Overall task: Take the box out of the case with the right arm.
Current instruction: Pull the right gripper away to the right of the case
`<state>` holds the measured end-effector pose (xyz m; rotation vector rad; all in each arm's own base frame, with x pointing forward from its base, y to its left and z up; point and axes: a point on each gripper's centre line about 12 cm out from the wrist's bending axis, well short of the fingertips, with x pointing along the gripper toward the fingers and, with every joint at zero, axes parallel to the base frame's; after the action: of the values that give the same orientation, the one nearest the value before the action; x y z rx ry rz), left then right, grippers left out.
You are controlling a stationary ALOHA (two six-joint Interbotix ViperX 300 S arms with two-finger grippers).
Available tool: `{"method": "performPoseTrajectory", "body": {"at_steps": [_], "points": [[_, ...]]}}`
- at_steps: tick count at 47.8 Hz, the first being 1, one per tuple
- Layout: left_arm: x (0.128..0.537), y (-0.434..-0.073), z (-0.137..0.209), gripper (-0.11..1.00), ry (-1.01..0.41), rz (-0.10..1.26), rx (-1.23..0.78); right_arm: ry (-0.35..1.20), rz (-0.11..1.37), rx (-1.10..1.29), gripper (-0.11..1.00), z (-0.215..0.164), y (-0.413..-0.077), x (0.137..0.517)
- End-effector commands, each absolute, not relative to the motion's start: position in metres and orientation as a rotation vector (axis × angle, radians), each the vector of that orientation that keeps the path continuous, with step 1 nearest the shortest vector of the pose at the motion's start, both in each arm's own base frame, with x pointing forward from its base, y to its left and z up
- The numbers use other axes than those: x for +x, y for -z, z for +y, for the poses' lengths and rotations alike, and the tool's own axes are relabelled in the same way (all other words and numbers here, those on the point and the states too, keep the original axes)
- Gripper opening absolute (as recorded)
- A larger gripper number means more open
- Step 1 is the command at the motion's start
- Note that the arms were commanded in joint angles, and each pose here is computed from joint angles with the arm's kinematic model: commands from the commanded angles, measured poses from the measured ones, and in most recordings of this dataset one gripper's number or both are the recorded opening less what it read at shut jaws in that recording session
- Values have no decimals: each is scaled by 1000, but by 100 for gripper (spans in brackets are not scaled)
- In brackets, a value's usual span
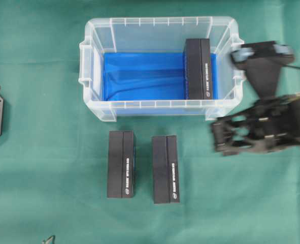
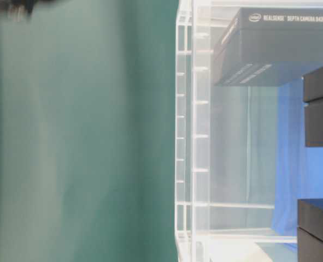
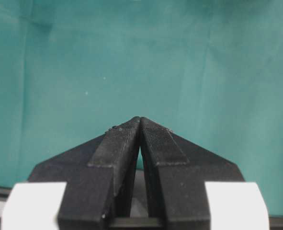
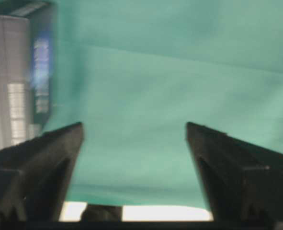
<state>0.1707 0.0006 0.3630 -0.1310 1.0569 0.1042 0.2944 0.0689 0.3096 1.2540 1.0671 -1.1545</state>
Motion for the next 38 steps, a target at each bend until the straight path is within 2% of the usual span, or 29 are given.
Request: {"method": "performPoseTrajectory", "body": {"at_steps": [1,11,26,38], "points": [[171,-366,2,2,-109,1047,-130,1115,1053,1269,89,68,-318,271],[169,-365,2,2,-113,1068,-129,1097,1059,1259,89,66,-316,246],[169,-365,2,2,-113,1071,-129,1085,1053,1247,89,66,-311,251],[169,-365,2,2,-113,1071,-129,1118,1019,1248,89,47,-310,253]]}}
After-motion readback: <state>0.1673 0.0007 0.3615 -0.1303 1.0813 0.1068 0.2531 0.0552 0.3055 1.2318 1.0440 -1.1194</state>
